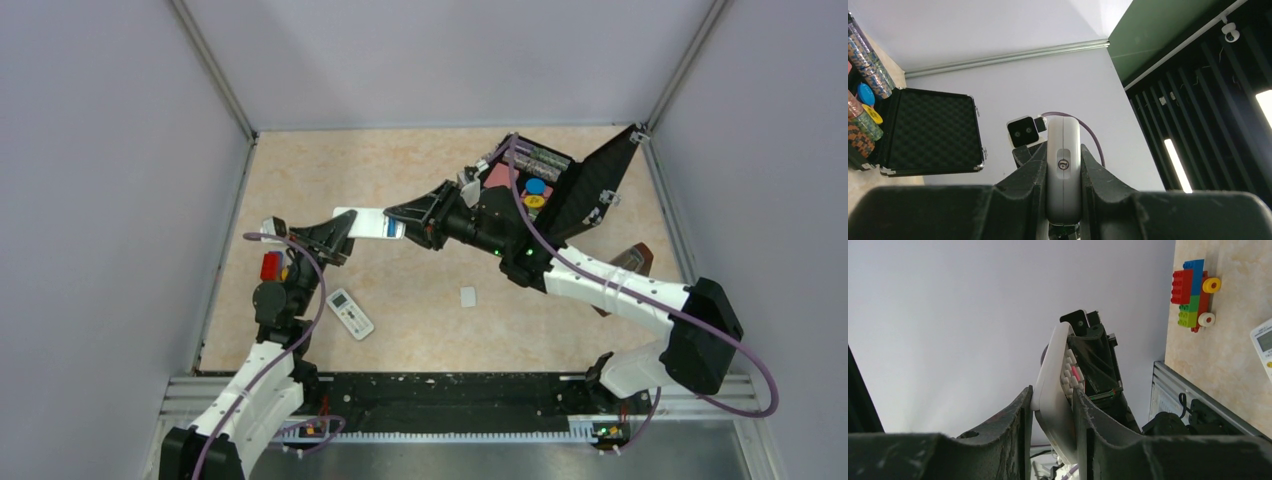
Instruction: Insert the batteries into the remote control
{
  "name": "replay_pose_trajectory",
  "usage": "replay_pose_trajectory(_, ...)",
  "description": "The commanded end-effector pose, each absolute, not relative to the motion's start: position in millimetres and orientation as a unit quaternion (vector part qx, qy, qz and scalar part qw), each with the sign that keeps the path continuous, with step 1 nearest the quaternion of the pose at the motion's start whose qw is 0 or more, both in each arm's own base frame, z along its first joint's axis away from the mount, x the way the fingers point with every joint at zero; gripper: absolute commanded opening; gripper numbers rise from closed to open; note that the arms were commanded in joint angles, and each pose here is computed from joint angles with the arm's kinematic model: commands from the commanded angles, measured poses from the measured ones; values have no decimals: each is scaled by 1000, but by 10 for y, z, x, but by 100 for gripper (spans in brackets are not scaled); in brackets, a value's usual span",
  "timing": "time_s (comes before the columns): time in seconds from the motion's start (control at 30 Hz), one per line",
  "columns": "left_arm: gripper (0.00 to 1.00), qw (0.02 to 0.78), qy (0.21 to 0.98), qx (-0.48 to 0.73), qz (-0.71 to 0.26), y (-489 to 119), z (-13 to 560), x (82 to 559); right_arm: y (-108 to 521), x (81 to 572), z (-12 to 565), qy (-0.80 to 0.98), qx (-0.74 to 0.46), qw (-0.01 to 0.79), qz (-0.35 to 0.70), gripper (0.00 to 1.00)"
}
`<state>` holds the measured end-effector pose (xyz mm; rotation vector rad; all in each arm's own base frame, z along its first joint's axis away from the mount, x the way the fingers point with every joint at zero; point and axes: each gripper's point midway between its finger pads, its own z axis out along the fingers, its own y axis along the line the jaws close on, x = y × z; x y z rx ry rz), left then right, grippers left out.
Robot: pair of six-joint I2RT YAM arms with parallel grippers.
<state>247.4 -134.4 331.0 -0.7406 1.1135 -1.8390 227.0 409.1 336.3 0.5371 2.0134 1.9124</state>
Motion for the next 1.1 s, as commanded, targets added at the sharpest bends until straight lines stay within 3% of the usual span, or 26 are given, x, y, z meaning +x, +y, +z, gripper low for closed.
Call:
replay_pose_trajectory(0.0, 0, 443, 340, -323, -764, -1023, 3752, 2411, 4149, 2171, 3114, 738, 152, 158, 639, 11)
replay_pose_trajectory(0.37, 0, 422, 378, -371, -735, -1036, 3644, 2519, 4064, 2199, 2956, 776, 109, 208, 586, 6)
replay_pose_trajectory(1.07, 0, 417, 384, -367, -737, -1086, 3705, 2607, 4102, 2026, 2655, 806, 70, 189, 556, 0)
